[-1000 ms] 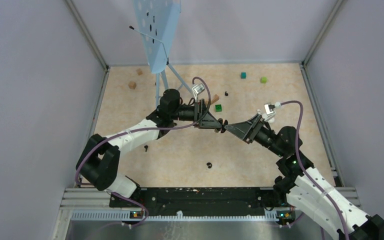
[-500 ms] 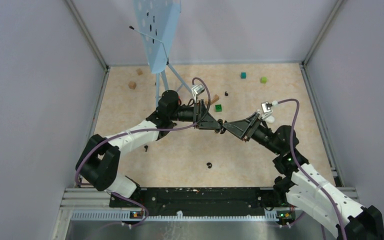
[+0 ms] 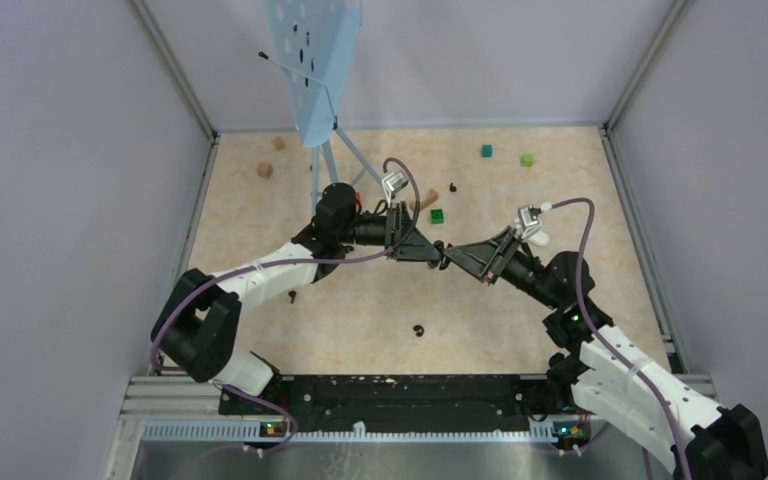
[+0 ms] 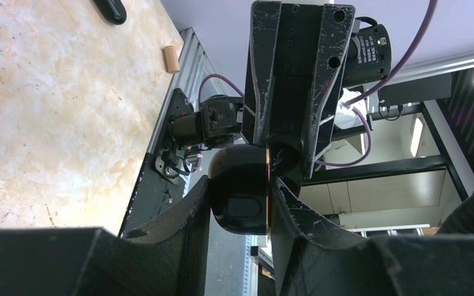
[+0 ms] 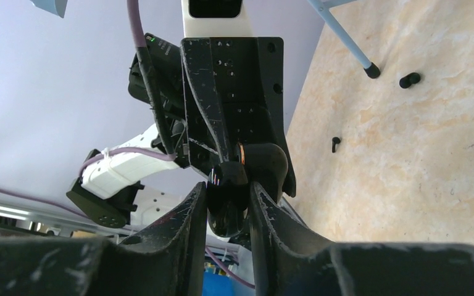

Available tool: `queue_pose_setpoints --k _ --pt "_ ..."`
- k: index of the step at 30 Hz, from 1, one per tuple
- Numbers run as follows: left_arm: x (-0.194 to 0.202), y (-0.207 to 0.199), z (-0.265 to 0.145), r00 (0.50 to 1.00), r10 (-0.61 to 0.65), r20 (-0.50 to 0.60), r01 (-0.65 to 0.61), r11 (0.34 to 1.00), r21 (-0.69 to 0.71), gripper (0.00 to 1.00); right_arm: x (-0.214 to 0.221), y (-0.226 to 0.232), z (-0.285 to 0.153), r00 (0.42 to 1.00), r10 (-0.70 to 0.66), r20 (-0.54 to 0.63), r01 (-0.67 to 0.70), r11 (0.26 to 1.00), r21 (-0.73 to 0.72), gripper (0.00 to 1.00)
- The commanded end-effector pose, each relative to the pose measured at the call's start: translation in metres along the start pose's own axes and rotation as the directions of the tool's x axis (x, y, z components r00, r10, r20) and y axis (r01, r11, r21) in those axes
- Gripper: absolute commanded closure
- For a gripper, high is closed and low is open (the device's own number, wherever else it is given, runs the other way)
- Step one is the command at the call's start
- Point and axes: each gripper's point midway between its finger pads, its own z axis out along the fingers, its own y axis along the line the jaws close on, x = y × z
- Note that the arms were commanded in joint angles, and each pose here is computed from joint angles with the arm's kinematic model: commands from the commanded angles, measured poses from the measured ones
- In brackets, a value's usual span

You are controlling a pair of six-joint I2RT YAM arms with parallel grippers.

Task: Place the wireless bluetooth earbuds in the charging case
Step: Pass from the left arm to the right

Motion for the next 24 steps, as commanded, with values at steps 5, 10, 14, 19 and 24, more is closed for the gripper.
queue_pose_setpoints --k 5,10,14,19,24 --pt "-0.0027 -0.0247 -0.0046 0.995 0.101 0.009 -0.101 0.993 0.061 1.0 -0.0027 0.0031 0.0023 1.0 -0.005 0.006 0.005 1.0 -0.01 0.86" --pt "-0.0034 -0.0242 -0.0045 0.995 0.102 0.007 -0.103 0.993 0.053 1.0 -0.0009 0.0015 0.0023 1.0 -0.008 -0.006 0.008 1.0 -0.005 0.61" --pt "-0.0034 -0.0231 -0.004 0.995 0.095 0.005 -0.096 0.994 0.053 1.0 0.0011 0.005 0.0028 0.999 -0.023 -0.023 0.023 1.0 -0.016 0.57" --pt "-0.0026 -0.0237 -0.0043 0.995 0.097 0.002 -0.097 0.994 0.057 1.0 0.0038 0.0027 0.0044 0.998 -0.031 -0.045 0.031 0.999 -0.011 0.63" --pt "-0.0028 -0.0241 -0.0043 0.995 0.097 0.001 -0.097 0.994 0.057 1.0 0.0048 0.0023 0.0052 0.998 -0.032 -0.051 0.031 0.999 -0.016 0.62"
